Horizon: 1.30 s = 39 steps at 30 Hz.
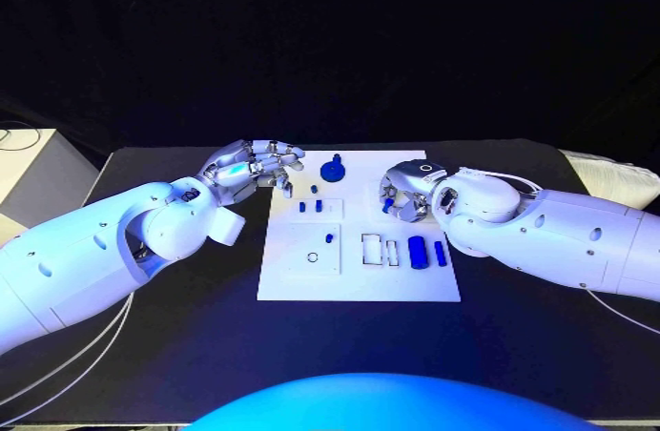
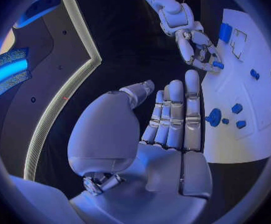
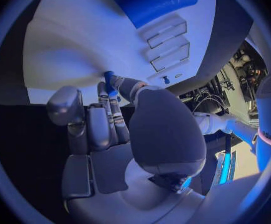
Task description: Assemble the parts on the task board
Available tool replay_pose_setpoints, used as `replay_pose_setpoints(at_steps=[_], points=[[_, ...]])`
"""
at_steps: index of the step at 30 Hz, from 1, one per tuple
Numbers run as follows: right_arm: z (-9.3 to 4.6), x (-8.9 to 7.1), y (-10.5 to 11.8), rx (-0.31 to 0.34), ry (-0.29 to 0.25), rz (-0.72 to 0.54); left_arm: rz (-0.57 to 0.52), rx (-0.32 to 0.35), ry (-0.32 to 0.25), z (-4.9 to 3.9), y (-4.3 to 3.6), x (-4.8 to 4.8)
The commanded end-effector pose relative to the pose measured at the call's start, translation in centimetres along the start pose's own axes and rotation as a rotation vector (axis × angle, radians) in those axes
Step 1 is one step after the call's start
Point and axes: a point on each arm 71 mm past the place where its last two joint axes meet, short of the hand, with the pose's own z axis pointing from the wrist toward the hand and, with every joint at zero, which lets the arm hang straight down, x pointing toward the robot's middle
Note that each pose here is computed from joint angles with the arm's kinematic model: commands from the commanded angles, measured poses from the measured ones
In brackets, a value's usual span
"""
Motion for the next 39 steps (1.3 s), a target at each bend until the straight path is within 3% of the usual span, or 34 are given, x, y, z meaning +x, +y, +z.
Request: replay_pose_setpoints(at_steps=[1, 11, 20, 27, 33, 39], points=[[0.0, 0.0, 0.2, -0.007, -0.016, -0.018, -0.009, 0.012, 0.015, 0.02, -0.07, 0.22], [-0.2, -0.2, 0.5, -0.016, -0.060, 0.010, -0.009, 0.011, 0.015, 0.01, -0.06, 0.21], [-0.8, -0.5, -0.5, 0.036, -0.088, 0.083, -0.009, 0.007, 0.016, -0.01, -0.03, 0.16], [-1.7, -1.8, -1.0, 0.051, -0.100, 0.138, -0.009, 0.005, 0.014, -0.02, 0.01, 0.05], [-2.6, -3.3, 0.0, 0.016, -0.123, 0.160, -0.008, 0.003, 0.011, -0.01, 0.06, -0.04], [-2.9, -4.1, 3.0, -0.072, -0.146, 0.157, -0.011, 0.005, 0.013, 0.11, 0.10, 0.08]])
